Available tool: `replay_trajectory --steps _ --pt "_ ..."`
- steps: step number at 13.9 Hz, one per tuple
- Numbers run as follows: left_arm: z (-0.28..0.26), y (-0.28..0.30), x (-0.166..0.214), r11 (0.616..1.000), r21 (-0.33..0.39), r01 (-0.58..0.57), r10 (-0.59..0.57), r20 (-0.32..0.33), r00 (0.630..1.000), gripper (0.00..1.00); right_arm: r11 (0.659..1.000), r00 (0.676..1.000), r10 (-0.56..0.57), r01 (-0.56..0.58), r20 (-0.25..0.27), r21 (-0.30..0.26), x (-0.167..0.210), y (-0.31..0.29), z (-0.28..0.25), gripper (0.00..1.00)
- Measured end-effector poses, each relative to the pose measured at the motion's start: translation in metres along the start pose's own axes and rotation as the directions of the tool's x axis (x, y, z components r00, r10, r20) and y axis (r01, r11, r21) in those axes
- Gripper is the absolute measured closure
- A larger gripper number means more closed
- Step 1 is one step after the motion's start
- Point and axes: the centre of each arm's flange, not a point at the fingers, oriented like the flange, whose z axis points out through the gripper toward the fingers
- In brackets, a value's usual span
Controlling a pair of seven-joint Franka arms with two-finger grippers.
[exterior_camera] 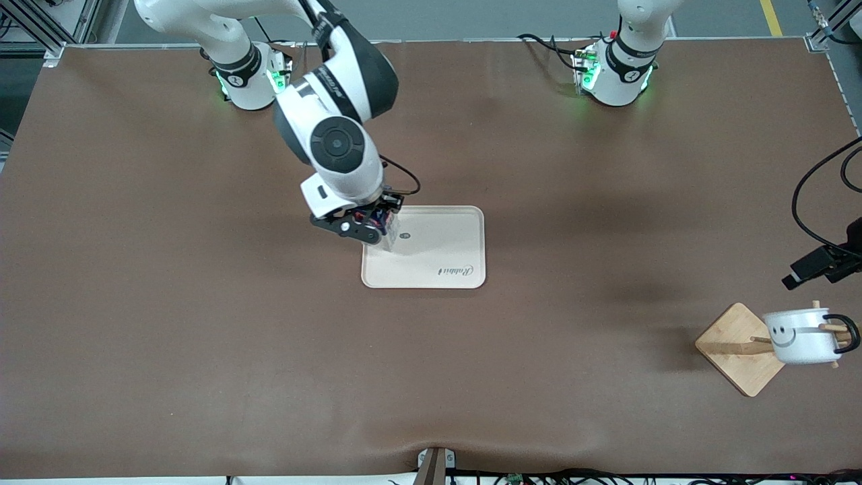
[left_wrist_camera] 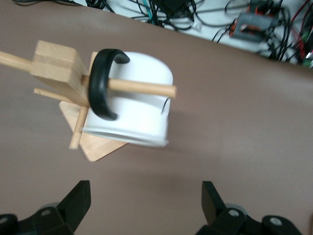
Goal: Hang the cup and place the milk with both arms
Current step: 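Release the mug with the left gripper while the right gripper lifts milk, then carry the milk carton away from the tray with the right gripper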
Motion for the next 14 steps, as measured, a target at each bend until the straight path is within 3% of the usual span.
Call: replay_trajectory --steps 3,7,10,14 --pt "-0.016 0.026 -0.003 0.996 0.058 -0.07 0.065 0.072 0.995 0.0 1.0 1.0 -0.021 0.021 0.016 0.015 0.037 0.05 -0.035 0.35" --pt "-0.043 0.054 -0.008 0.997 0.06 -0.054 0.043 0.178 0.983 0.0 0.995 0.995 -0.1 0.099 0.025 0.022 0.113 0.157 -0.061 0.35" --pt "-0.053 0.086 -0.013 0.998 0.057 -0.035 0.022 0.207 0.978 0.0 0.992 0.993 -0.12 0.12 -0.002 -0.026 0.145 0.208 -0.066 0.35" --pt "-0.072 0.128 -0.021 0.996 0.057 -0.07 0.056 0.218 0.974 0.0 0.983 0.983 -0.181 0.182 0.031 -0.015 0.183 0.281 -0.056 0.35"
